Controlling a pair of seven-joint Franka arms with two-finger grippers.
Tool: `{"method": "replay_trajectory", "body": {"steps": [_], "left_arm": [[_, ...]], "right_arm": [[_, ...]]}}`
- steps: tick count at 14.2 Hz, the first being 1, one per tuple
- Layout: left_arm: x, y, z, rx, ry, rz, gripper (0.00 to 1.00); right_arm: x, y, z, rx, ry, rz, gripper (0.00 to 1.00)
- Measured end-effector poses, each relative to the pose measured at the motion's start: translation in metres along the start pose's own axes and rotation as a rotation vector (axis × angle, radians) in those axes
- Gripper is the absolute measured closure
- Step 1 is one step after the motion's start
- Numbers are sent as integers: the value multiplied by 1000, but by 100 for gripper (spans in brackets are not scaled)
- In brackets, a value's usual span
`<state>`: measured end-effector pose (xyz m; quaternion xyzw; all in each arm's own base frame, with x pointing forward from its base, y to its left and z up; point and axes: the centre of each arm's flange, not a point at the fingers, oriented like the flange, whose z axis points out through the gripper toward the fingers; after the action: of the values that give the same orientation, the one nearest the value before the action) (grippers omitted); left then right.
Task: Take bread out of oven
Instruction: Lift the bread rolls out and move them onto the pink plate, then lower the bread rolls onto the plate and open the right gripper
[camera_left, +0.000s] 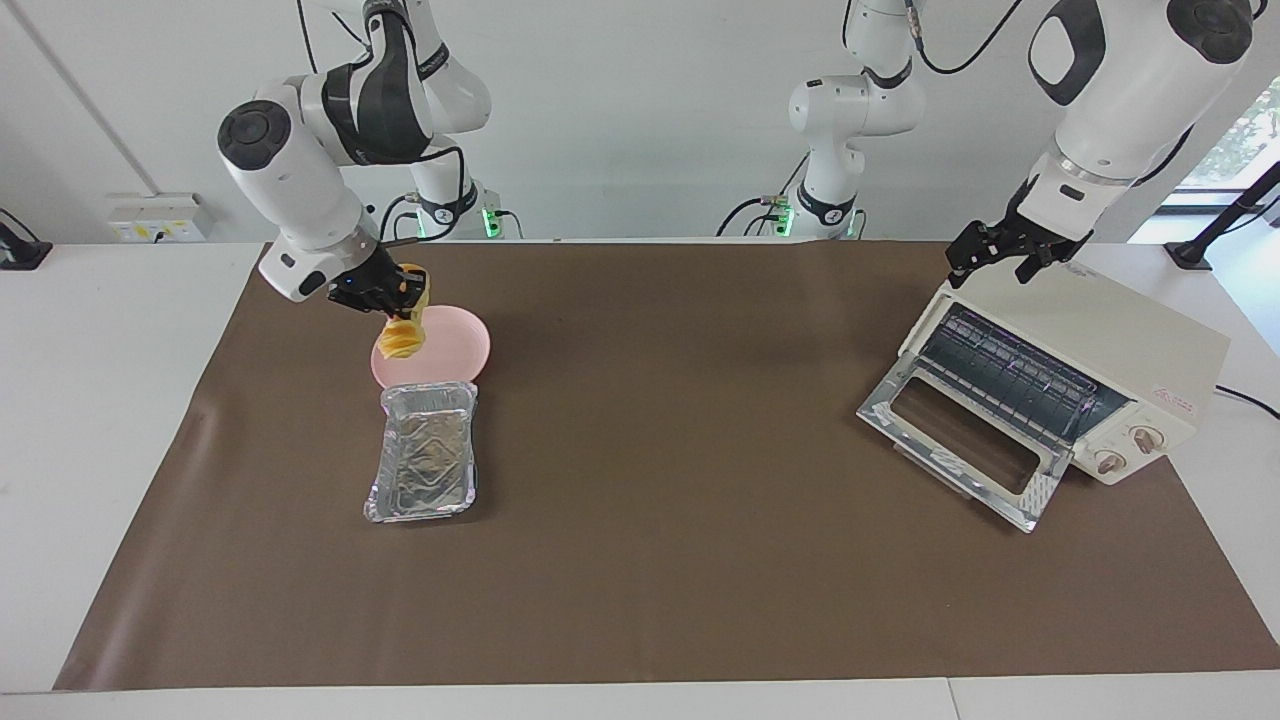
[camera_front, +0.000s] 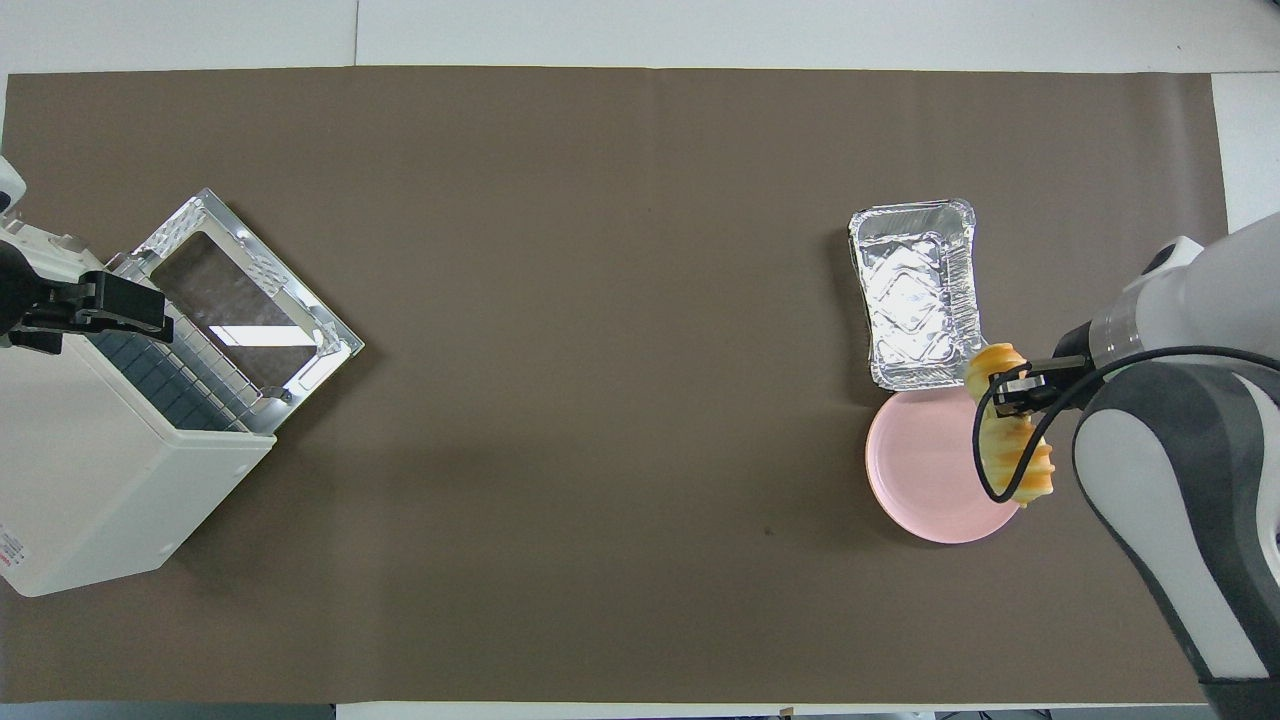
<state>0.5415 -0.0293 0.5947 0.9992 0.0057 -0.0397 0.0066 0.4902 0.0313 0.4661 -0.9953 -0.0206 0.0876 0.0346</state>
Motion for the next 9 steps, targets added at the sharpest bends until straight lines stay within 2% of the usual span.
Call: {"method": "replay_trajectory", "body": {"steps": [5, 9], "left_arm": [[0, 0, 0, 0, 0, 0, 0], [0, 0, 0, 0, 0, 0, 0]], "right_arm": [[-45, 4, 74, -13, 21, 7, 91], [-51, 8, 112, -19, 67, 14, 91]]}}
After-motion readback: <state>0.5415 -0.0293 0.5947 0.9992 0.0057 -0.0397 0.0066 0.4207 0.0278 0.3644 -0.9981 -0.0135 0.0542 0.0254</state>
